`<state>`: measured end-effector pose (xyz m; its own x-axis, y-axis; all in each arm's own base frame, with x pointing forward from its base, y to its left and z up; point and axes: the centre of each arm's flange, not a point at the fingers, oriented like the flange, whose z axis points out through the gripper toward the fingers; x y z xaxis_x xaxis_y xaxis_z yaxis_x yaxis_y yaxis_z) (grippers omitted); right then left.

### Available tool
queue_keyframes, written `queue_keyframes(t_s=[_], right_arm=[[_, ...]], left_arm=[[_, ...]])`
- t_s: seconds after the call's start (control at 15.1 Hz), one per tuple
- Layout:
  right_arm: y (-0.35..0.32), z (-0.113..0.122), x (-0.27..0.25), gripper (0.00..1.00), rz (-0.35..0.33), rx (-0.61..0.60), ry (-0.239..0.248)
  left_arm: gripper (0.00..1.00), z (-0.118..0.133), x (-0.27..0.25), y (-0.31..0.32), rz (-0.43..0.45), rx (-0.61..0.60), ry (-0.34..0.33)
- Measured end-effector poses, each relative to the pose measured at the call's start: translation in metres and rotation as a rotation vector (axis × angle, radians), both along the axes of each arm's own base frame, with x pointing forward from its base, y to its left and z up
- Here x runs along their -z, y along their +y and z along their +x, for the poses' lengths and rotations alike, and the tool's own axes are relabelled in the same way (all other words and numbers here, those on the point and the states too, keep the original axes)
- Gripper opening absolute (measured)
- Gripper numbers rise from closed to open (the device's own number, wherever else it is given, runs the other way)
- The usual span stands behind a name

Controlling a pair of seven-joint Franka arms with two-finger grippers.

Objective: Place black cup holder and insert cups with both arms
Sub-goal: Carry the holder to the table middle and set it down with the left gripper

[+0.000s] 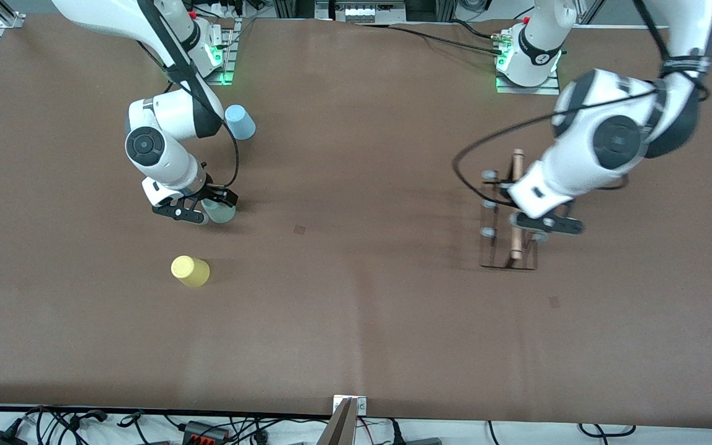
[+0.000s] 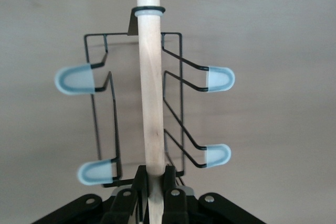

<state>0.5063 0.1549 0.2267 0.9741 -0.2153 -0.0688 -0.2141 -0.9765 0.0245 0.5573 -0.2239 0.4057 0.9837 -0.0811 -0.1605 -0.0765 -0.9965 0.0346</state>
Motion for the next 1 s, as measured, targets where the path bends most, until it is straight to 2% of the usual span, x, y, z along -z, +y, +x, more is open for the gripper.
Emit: queue_keyframes(t_s=[0.27, 0.53, 0.73, 0.93, 1.0], right_arm=[[0.0, 0.001, 0.0, 1.0, 0.001, 0.001, -0.005], [-0.002, 0.004, -0.002, 1.0, 0.007, 0.005, -0.028], [-0.002, 0.004, -0.003, 1.0, 0.008, 0.006, -0.032], [-0.002, 0.005, -0.003, 1.0, 0.01, 0.007, -0.038], [-0.002, 0.005, -0.003, 0.94, 0.01, 0.007, -0.039]], left_arm=[[0.16, -0.021, -0.008, -0.11, -0.055, -0.107, -0.011], [0.16, -0.045, 0.016, -0.194, -0.129, -0.176, -0.036], [0.16, -0.06, 0.035, -0.229, -0.166, -0.2, -0.038], [0.16, -0.063, 0.037, -0.236, -0.175, -0.199, -0.039], [0.16, -0.064, 0.037, -0.239, -0.181, -0.195, -0.042]])
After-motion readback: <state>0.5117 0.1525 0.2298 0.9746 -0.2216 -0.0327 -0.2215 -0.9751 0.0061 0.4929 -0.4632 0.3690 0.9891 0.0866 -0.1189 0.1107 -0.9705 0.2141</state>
